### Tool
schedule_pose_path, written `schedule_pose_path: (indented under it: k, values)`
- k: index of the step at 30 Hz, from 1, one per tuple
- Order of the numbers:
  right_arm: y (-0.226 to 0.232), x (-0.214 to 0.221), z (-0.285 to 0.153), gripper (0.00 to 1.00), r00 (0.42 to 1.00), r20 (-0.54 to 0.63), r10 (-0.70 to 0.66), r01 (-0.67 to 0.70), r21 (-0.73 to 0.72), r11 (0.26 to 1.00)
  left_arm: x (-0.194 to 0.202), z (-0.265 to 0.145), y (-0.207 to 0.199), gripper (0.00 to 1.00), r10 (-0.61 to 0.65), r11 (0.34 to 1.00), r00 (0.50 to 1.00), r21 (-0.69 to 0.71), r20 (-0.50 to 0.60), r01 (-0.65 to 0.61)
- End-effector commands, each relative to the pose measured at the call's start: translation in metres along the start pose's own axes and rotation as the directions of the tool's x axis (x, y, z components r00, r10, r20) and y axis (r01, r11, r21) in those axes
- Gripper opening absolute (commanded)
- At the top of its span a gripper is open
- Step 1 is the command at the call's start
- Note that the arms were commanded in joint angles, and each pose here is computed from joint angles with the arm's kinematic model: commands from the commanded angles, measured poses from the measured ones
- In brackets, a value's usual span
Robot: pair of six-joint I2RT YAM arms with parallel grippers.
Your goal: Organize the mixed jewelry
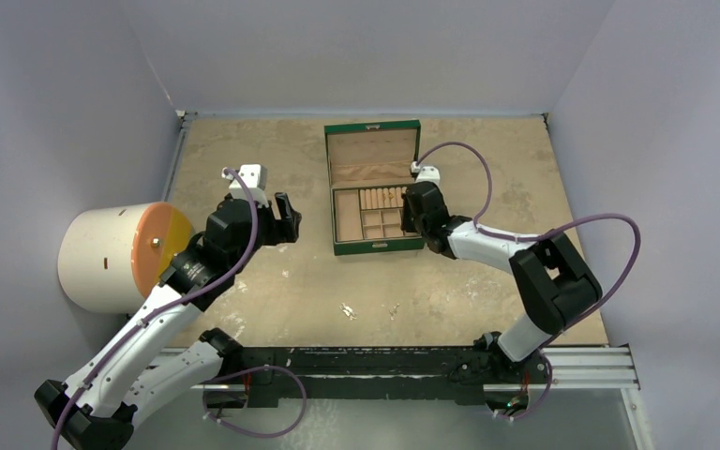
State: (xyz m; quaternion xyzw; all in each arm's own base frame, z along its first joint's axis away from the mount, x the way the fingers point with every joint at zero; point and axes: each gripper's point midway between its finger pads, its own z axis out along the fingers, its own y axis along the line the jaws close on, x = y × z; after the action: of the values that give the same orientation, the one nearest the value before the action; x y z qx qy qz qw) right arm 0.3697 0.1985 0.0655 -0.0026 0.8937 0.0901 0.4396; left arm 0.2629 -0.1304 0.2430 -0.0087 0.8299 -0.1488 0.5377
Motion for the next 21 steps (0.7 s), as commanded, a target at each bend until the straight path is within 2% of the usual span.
schedule_pose_path:
  k: [1,6,15,21]
  values:
    - [0.004,-0.015,-0.003,0.11,0.999,0.038,0.025,-0.024,-0.007,1.000,-0.011,-0.003,0.000,0.70,0.002,1.000,0.999,0.007,0.040,-0.003]
    - [0.004,-0.021,-0.008,0.18,0.998,0.051,0.029,-0.029,-0.010,1.000,-0.011,-0.003,0.000,0.70,0.003,1.000,0.999,0.007,0.040,-0.003]
    - [0.010,-0.046,-0.035,0.18,0.994,0.107,0.021,-0.014,-0.062,0.998,-0.010,-0.002,0.000,0.70,0.002,1.000,0.999,0.005,0.039,-0.002]
    - [0.025,-0.040,-0.063,0.18,0.996,0.082,-0.044,0.059,-0.195,0.979,-0.011,-0.003,-0.001,0.70,0.001,1.000,0.999,0.008,0.041,-0.001]
